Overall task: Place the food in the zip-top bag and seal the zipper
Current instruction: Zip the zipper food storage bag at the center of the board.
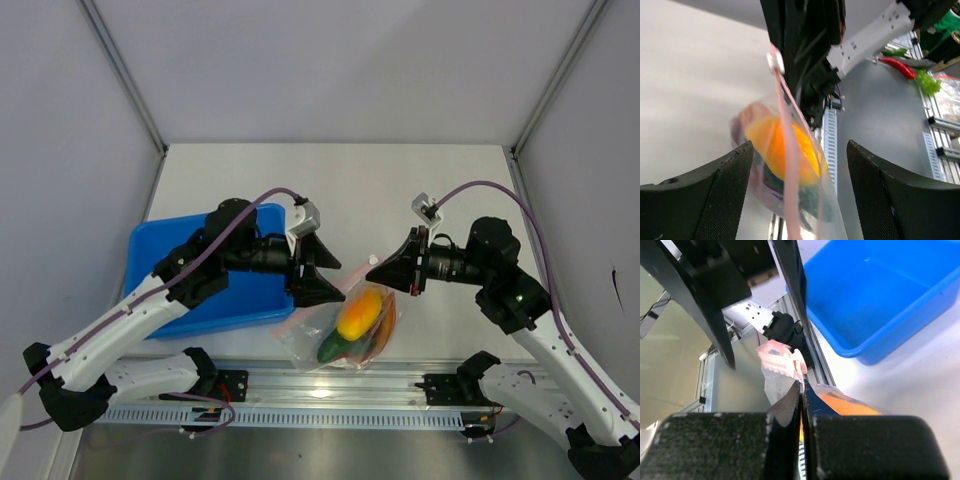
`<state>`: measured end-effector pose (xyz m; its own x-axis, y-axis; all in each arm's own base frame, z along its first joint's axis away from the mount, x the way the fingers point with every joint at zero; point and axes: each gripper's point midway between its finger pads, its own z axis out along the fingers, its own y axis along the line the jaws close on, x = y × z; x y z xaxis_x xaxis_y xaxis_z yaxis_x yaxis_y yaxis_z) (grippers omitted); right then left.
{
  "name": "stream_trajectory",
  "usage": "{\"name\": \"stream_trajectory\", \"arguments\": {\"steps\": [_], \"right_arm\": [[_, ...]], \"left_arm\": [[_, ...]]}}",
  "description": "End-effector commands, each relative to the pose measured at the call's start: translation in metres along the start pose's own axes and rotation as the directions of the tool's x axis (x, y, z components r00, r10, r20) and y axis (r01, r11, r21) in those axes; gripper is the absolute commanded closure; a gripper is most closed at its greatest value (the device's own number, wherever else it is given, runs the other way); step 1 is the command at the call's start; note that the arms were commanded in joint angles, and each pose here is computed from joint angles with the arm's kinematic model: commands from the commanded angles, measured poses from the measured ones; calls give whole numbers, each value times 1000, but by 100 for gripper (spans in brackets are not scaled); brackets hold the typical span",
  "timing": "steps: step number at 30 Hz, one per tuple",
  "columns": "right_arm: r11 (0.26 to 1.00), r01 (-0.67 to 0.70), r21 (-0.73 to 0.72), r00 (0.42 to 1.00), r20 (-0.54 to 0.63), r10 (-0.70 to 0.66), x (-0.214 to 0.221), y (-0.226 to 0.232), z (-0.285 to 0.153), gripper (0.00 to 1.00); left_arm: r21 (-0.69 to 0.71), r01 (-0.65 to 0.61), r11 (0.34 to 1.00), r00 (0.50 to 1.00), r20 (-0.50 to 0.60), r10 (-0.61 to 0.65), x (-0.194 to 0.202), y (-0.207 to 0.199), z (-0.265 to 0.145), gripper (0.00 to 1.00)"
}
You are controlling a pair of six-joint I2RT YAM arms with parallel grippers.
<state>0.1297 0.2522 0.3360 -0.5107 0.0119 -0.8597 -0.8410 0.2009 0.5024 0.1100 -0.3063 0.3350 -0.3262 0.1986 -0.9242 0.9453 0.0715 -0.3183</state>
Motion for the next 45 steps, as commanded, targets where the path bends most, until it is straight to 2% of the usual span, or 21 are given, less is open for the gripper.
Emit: {"name": "stream_trajectory", "arguments": {"steps": [1,5,12,22,30,36,40,43,45], "right_arm": [[998,-18,64,999,48,15,-11,5,-10,100],[998,-35,60,998,53,32,-10,9,-12,100],[997,-39,71,998,51,35,-8,11,-12,100],[998,-31,61,999,45,29,-7,13,-9,100],[998,-22,63,999,50,19,-8,14,-10,100],[998,-20,60,999,50,17,-9,15,-9,100],[998,-18,65,999,52,15,-9,14,-9,100],[998,-19,66,998,55,16,-10,14,-9,100],[997,-20,74,997,79,14,-15,13,-9,100]], "left_arm": [[-51,-64,997,987,147,71,-56,2,-1,23],[-51,-78,996,982,167,86,-77,6,10,30],[18,-32,999,990,135,29,-79,8,37,40],[63,-15,998,994,113,7,-69,8,44,40],[86,-4,996,996,91,-4,-66,8,50,53],[95,10,995,997,72,-17,-60,10,53,57],[99,10,995,998,68,-17,-58,9,52,71],[118,18,993,998,62,-26,-58,6,52,98],[145,28,989,998,51,-36,-55,1,52,99]]}}
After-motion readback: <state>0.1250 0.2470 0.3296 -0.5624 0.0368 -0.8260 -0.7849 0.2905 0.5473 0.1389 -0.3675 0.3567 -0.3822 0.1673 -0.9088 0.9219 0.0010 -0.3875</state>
